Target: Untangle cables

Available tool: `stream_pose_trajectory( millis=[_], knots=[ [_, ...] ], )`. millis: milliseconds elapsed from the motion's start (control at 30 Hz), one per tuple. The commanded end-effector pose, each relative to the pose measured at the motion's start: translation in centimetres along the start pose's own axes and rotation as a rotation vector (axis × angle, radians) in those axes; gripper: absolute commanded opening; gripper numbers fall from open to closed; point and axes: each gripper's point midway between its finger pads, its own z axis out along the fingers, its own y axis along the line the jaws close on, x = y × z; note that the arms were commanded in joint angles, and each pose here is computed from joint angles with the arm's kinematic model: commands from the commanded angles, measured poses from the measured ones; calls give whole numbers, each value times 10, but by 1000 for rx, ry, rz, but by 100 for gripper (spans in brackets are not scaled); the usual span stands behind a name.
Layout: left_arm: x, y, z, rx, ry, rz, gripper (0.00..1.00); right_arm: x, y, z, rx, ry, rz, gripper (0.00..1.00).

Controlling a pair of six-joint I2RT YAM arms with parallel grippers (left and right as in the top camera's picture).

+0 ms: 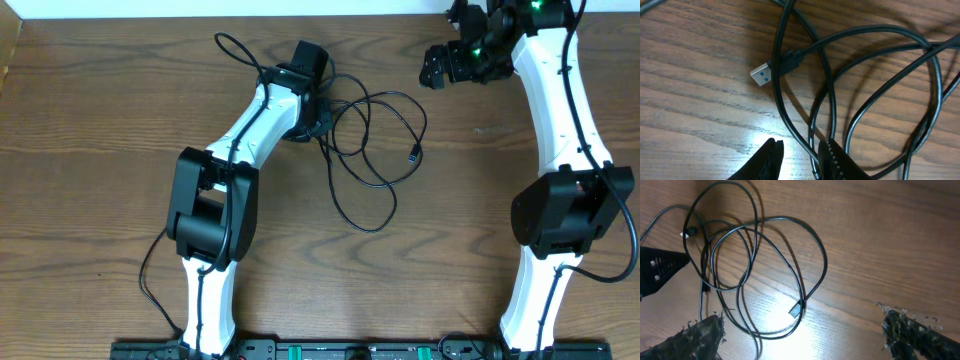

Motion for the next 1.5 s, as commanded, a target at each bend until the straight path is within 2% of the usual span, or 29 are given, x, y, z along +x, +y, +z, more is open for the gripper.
stream_pose_trajectory(
  millis=[0, 333, 500, 567, 767, 900, 1000, 1133, 1300, 1467],
  knots=[
    [5, 5, 14, -26, 20, -10, 28, 6, 2, 7, -4, 29, 6, 99],
    [12, 12, 32, -57, 50, -12, 27, 10, 2, 6, -5, 44, 10, 99],
    [10, 11, 32, -57, 43, -11, 19, 10, 2, 6, -5, 48, 10, 99],
    [10, 12, 32, -57, 42, -11, 8, 11, 2, 6, -5, 51, 11, 99],
    [6, 13, 30, -67, 24, -8, 7, 11, 3, 6, -5, 52, 11, 99],
    [-3, 6, 10, -43, -17, 35, 7, 12, 2, 6, -5, 56, 13, 99],
    [-16, -3, -27, -2, -92, 63, 7, 13, 2, 6, -5, 57, 13, 99],
    [-34, -19, -106, 81, -247, 73, 7, 12, 2, 6, -5, 54, 12, 99],
    [-42, -30, -228, 213, -488, 80, 7, 8, 2, 6, -4, 39, 8, 99],
    [-33, -32, -358, 370, -778, 86, 7, 5, 2, 7, -4, 26, 4, 99]
  ],
)
